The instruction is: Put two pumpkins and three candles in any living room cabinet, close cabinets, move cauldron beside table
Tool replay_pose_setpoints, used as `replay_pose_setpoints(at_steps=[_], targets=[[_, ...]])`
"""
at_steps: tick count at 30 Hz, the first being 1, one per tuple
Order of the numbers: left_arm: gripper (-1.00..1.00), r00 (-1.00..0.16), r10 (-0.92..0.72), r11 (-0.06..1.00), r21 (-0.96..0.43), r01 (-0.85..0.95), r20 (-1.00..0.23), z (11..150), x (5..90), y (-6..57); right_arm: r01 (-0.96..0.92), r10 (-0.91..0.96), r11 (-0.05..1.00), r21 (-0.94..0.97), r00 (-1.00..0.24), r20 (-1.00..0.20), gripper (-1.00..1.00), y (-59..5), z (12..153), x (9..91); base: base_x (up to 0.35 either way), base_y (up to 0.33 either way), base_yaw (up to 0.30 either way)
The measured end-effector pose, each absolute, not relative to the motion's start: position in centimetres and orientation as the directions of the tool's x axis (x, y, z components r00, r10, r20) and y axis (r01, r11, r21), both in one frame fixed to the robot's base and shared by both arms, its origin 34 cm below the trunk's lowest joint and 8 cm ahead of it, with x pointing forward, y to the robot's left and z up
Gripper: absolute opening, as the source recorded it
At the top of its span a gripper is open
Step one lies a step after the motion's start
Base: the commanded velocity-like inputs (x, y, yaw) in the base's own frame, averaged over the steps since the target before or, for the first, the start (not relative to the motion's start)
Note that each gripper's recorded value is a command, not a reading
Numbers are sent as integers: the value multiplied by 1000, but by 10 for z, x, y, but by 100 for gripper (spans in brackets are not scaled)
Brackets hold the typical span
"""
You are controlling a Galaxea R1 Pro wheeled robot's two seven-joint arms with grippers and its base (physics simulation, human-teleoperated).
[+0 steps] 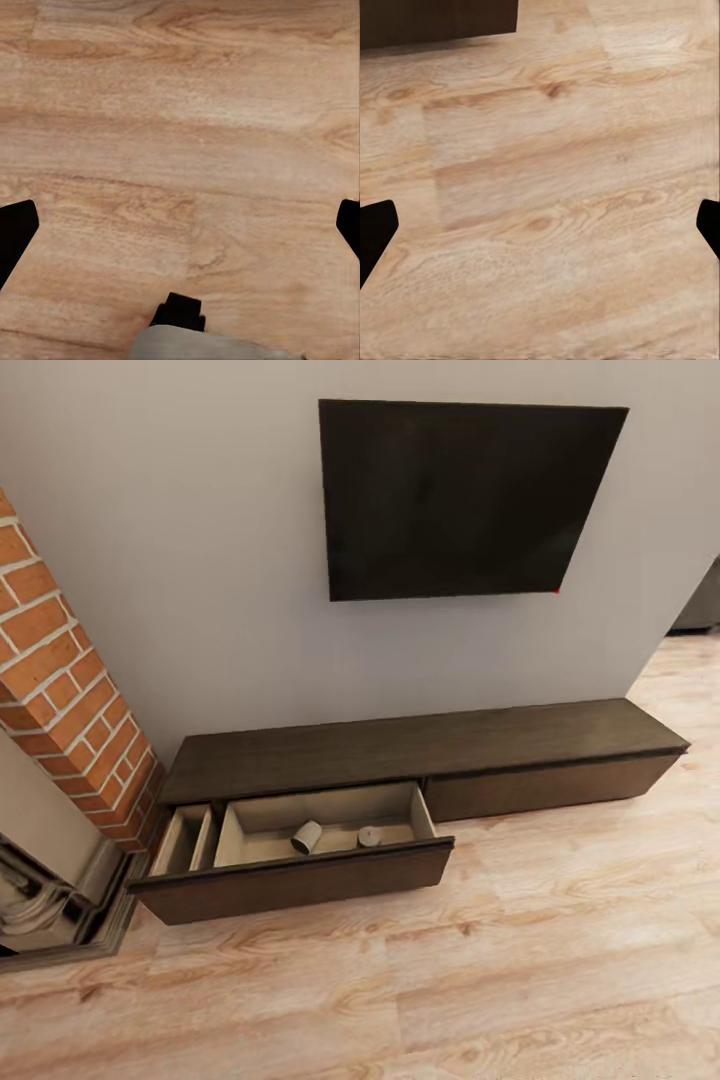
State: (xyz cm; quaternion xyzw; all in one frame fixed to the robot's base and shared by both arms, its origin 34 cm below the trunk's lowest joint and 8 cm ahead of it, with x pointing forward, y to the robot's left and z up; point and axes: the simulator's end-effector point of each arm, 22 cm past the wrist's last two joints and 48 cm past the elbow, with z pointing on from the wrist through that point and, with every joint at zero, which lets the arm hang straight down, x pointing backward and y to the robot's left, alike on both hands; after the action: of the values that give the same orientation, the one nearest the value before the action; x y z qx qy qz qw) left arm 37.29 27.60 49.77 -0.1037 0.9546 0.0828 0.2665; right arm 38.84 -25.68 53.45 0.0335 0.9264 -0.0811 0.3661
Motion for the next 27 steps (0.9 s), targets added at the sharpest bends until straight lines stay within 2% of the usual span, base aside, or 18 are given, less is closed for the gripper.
replay_pose_setpoints(at_steps=[14, 22, 27], targets=[[100, -824, -107, 955, 174, -241, -557, 507, 329, 339, 189, 46, 973, -135, -728, -684, 100, -275, 531, 359, 0, 0, -295], [100, -719, -125, 954, 116, -276, -683, 534, 307, 318, 191, 46, 972, -137, -727, -685, 100, -276, 532, 359, 0, 0, -295], [100, -717, -132, 954, 108, -279, -685, 535, 302, 312, 191, 46, 972, -137, -726, -686, 100, -277, 532, 359, 25, -12, -295]])
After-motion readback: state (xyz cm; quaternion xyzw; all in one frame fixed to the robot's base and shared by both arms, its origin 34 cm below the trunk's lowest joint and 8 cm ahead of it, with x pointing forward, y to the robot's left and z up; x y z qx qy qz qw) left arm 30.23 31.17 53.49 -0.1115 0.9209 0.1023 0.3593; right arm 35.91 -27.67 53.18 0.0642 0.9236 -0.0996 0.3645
